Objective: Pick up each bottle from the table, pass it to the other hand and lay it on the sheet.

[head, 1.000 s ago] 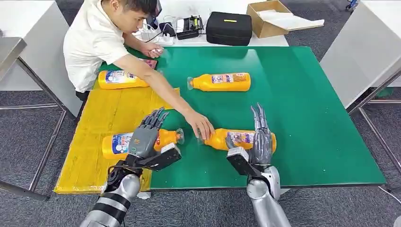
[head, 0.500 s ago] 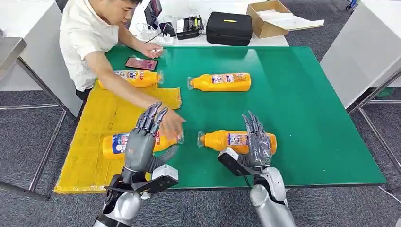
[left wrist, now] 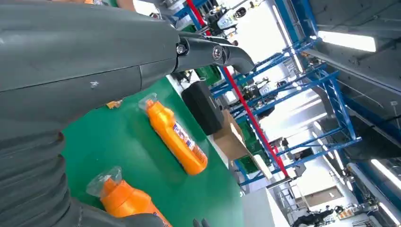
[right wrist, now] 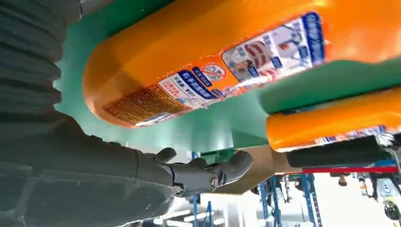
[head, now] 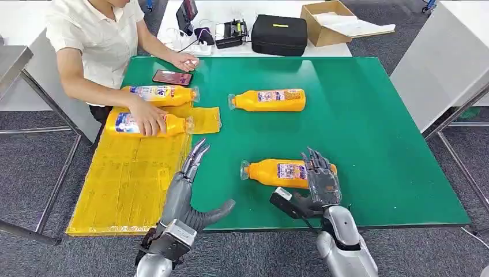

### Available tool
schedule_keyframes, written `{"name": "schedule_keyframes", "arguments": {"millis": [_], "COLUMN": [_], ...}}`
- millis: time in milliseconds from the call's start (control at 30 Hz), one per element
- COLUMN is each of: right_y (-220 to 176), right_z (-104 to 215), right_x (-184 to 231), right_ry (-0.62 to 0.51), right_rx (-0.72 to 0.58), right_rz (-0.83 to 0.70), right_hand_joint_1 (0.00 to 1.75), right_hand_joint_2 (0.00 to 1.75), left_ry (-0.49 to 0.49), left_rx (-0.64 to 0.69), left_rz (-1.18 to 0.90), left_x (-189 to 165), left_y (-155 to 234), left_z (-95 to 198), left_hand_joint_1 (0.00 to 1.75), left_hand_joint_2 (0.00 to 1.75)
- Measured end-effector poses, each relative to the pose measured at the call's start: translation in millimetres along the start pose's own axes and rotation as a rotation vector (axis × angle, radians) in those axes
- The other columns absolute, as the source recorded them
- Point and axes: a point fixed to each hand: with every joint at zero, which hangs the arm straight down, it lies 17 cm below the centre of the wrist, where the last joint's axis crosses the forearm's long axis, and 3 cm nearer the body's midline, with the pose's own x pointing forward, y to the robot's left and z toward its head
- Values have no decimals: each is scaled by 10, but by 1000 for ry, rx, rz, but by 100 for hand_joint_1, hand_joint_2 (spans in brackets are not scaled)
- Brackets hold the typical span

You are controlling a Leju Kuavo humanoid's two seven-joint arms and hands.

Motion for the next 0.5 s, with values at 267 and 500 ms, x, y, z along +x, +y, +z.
{"name": "schedule_keyframes", "arguments": {"millis": [267, 500], "right_y": [22, 144], "right_z": [-57, -141], "right_x": [-95, -210], "right_ry": [31, 67], "right_rx": [18, 76], "right_rz": [125, 116], "right_hand_joint_1": [0, 0], "right_hand_joint_2": [175, 175], "left_ry": [3, 6], "left_rx": [5, 8], "left_rz": [1, 4], "left_x": [2, 1], "left_y": [11, 15], "left_z": [2, -3], "left_hand_joint_1": [0, 0], "left_hand_joint_2": [175, 175]}}
